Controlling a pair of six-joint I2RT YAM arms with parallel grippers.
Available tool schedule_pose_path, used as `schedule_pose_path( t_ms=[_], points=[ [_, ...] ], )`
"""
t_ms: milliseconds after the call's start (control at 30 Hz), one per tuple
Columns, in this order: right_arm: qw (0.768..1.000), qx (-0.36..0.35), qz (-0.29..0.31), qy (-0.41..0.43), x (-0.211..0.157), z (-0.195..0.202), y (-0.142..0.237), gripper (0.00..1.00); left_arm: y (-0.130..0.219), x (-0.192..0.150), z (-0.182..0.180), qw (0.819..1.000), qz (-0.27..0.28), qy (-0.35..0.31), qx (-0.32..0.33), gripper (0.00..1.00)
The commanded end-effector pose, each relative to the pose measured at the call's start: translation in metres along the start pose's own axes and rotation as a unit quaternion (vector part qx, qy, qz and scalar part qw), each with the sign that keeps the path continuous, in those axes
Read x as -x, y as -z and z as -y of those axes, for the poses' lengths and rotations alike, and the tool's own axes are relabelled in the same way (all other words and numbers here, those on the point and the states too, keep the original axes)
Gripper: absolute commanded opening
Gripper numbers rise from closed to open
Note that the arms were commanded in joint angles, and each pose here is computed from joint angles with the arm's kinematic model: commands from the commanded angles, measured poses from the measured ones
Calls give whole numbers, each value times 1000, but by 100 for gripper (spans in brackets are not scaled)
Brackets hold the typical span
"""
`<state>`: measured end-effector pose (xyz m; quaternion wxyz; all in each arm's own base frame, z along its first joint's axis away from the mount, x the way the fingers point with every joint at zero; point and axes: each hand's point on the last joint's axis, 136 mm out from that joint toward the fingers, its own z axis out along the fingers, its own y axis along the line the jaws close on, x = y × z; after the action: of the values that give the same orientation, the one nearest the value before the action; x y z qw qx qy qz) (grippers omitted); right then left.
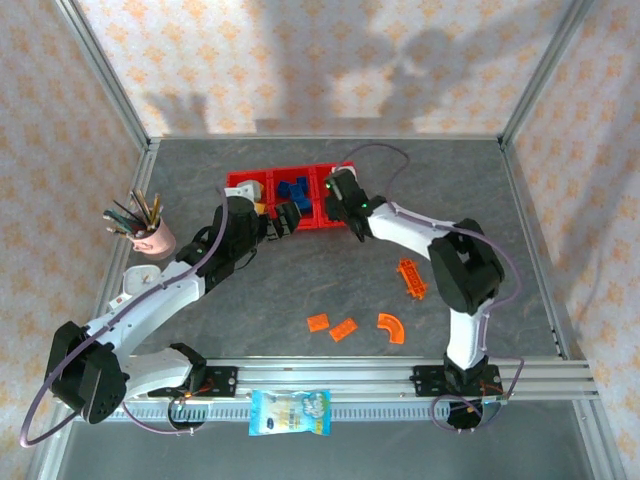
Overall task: Sort the legos into containers by color
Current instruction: Place the lego in the container.
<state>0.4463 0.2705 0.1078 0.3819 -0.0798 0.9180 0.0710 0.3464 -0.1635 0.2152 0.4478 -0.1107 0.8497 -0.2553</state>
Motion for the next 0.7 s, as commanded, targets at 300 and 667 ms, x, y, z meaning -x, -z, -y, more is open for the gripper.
schedule_pose_path(
  t_ms=[300, 667],
  points=[
    [1000, 15, -1, 17, 27, -5, -16, 52, -4, 6, 1, 1000, -11, -21, -2, 99],
    [999, 43, 24, -6, 24, 3, 39, 54, -1, 4, 12, 999, -17, -18, -31, 99]
  ],
)
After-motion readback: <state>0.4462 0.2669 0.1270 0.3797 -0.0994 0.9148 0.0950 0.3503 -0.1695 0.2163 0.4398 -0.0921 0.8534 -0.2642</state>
